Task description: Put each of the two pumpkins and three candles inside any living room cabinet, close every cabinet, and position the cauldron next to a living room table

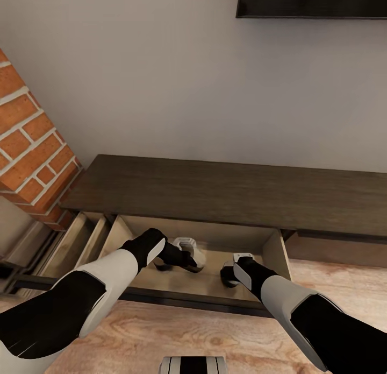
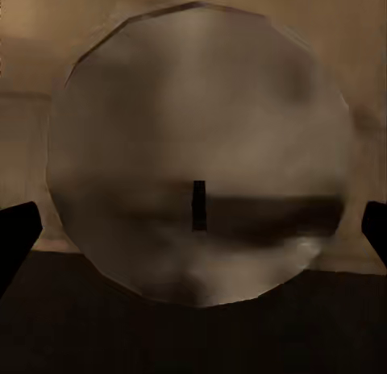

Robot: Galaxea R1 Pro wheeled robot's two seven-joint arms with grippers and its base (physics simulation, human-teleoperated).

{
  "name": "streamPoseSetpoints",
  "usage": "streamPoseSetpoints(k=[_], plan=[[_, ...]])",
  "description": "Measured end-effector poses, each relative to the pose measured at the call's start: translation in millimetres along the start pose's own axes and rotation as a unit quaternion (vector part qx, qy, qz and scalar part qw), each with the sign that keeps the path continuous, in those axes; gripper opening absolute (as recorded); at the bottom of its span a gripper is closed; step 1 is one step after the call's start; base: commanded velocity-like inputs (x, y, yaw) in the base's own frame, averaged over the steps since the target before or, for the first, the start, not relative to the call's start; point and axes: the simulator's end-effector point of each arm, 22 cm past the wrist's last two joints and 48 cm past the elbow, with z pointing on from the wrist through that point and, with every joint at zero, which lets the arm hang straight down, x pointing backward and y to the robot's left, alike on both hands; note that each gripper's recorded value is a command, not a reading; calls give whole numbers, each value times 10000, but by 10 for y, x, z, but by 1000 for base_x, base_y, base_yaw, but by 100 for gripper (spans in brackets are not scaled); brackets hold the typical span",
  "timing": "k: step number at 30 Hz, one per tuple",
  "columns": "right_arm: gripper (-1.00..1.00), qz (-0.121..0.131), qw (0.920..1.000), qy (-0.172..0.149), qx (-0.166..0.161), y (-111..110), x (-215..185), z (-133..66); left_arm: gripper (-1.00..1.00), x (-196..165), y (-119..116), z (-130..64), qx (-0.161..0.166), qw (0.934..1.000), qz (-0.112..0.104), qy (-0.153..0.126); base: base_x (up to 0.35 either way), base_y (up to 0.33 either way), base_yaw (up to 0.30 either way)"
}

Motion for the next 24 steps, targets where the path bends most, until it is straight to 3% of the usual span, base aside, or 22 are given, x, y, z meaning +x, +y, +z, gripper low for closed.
streamPoseSetpoints(k=[24], plan=[[100,13,10000,8,-1,-5,2,0,-100,2,1,1,-2,10000,-2,2,0,0,0]])
